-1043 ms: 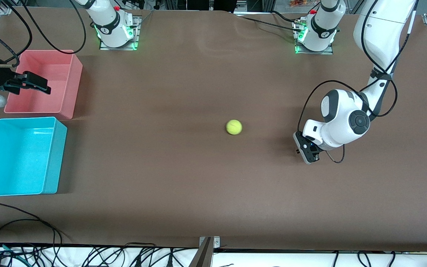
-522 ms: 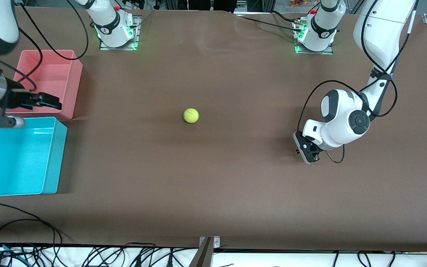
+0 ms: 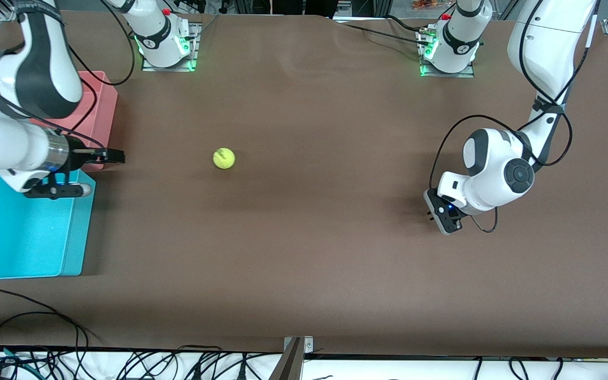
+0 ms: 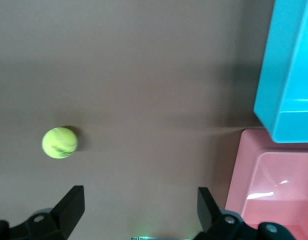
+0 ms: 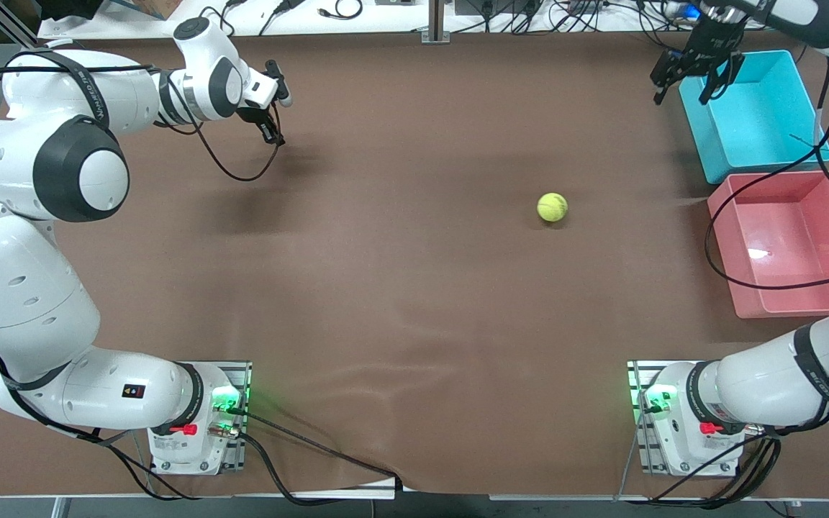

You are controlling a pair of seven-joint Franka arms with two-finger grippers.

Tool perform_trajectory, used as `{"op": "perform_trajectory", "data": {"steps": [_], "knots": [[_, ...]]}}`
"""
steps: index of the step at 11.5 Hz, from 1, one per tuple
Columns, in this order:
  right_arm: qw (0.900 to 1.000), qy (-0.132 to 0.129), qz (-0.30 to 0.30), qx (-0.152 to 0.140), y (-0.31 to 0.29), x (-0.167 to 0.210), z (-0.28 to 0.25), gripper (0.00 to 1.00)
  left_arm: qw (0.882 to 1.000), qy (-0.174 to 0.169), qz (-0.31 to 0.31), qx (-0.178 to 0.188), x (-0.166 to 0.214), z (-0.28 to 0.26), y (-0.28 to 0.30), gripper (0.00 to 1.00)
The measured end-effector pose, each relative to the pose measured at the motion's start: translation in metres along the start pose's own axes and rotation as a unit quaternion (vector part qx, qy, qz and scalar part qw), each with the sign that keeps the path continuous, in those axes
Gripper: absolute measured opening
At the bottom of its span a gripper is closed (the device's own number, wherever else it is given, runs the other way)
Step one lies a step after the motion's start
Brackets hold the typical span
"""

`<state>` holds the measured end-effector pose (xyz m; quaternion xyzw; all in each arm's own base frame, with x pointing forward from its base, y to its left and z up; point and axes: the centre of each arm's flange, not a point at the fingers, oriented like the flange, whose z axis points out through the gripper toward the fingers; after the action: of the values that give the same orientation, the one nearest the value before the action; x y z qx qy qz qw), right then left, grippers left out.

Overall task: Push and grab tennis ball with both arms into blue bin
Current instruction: 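Grasp the tennis ball with the right gripper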

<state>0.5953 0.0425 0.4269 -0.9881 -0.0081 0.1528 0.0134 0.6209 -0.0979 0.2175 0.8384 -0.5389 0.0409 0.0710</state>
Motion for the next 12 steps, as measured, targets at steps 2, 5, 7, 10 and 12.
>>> {"op": "perform_trajectory", "data": {"steps": [2, 5, 7, 10, 12], "knots": [[1.000, -0.020, 0.000, -0.001, -0.002, -0.002, 0.033, 1.00, 1.000, -0.002, -0.007, 0.002, -0.008, -0.002, -0.005, 0.23], [0.999, -0.036, 0.004, -0.002, 0.002, -0.007, 0.099, 1.00, 1.000, -0.008, -0.019, 0.004, -0.022, -0.007, -0.013, 0.42], [0.999, -0.048, 0.007, -0.003, 0.005, -0.017, 0.145, 1.00, 1.000, -0.010, -0.025, 0.006, -0.029, -0.010, -0.016, 0.56], [0.999, -0.034, 0.015, -0.004, 0.013, -0.035, 0.212, 1.00, 0.999, -0.013, -0.039, 0.012, -0.048, -0.020, -0.019, 0.90], [0.999, -0.028, 0.020, -0.004, 0.018, -0.042, 0.229, 1.00, 0.998, -0.009, -0.056, 0.021, -0.069, -0.045, -0.017, 1.00]]}}
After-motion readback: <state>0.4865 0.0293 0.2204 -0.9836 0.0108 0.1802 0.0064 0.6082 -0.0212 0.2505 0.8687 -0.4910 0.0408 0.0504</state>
